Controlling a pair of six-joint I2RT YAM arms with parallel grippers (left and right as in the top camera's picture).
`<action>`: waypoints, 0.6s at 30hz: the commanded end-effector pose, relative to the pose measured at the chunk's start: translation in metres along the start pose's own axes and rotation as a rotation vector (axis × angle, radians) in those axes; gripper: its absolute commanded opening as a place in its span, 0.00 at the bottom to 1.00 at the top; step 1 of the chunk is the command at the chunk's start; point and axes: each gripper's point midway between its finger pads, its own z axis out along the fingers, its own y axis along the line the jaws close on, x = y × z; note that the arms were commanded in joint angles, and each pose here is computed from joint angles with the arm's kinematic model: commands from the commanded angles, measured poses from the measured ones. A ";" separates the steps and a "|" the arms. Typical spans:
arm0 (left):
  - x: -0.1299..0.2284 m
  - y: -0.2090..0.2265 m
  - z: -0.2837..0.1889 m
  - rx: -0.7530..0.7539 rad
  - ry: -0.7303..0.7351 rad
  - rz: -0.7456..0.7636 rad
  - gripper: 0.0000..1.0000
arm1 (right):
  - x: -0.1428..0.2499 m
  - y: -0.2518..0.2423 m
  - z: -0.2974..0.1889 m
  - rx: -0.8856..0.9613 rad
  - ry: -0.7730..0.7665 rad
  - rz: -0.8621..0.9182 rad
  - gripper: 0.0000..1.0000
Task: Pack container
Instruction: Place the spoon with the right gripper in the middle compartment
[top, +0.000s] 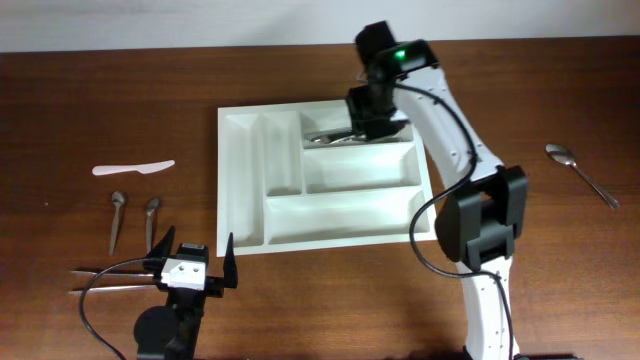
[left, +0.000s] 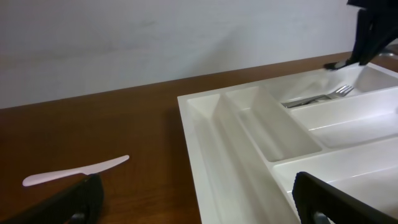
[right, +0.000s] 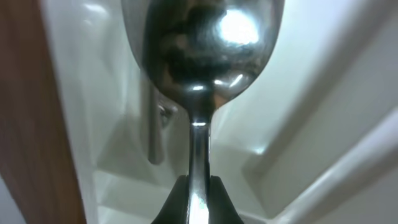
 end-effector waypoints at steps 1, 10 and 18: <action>0.003 -0.001 0.000 0.005 0.002 0.015 0.99 | -0.009 -0.017 -0.002 0.048 -0.060 0.177 0.04; 0.003 -0.001 0.000 0.005 0.002 0.015 0.99 | -0.018 -0.034 0.009 0.108 -0.086 0.255 0.11; 0.002 -0.001 0.000 0.005 0.002 0.015 0.99 | -0.027 -0.033 0.008 0.104 -0.134 0.187 0.46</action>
